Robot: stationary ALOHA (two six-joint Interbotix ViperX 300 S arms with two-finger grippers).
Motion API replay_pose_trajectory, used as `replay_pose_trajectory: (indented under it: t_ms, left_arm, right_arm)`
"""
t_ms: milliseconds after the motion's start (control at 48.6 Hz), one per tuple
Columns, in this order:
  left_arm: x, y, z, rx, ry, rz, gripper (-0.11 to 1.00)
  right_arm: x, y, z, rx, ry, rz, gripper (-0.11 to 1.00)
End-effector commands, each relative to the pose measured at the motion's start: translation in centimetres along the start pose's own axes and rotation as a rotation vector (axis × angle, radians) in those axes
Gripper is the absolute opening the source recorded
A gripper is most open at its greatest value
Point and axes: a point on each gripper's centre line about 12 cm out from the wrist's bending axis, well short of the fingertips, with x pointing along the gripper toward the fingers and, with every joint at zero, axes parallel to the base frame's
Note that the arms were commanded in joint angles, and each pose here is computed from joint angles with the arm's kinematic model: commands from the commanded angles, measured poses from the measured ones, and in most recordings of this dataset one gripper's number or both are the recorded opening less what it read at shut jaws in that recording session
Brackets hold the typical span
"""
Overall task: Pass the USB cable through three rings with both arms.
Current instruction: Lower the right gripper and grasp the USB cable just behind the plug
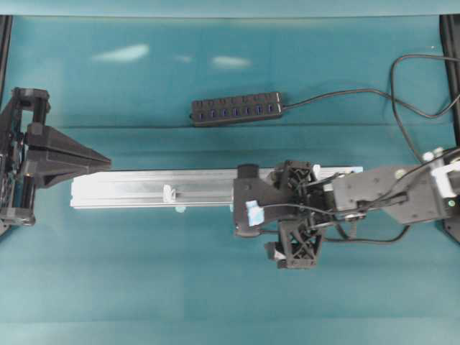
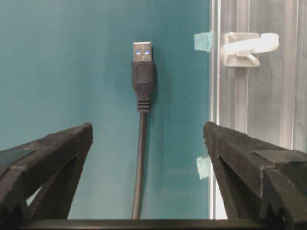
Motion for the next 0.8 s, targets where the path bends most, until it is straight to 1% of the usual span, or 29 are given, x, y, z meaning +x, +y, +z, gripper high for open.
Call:
replay_pose_trajectory:
  t_ms: [0,329,412,556,720,782]
  left_arm:
    - [0.0,-0.1,1.2,0.003,-0.031,-0.002,0.02]
    - [0.3,-0.1,1.0,0.003,-0.018,-0.002,0.02]
    - [0.4,-0.1,1.0,0.003,-0.017,-0.002,0.02]
    - [0.5,-0.1,0.9,0.003,-0.012,-0.002,0.02]
    - [0.5,-0.1,0.9,0.005,-0.012,-0.002,0.02]
    - [0.5,0.0,0.9,0.005,-0.012,0.000,0.02]
  right_arm:
    - [0.4,0.1,0.5,0.001,-0.003,-0.002,0.70]
    - [3.8,-0.1,0.5,0.002,0.060,-0.012,0.69]
    - [4.4,-0.1,0.4,0.002,0.073,-0.014,0.67]
    - [5.0,-0.2,0.0,0.003,0.091,-0.016,0.62]
    - [5.3,-0.2,-0.3,0.007,0.100,-0.018,0.52]
    - [5.5,-0.2,-0.4,0.011,0.107,-0.019,0.46]
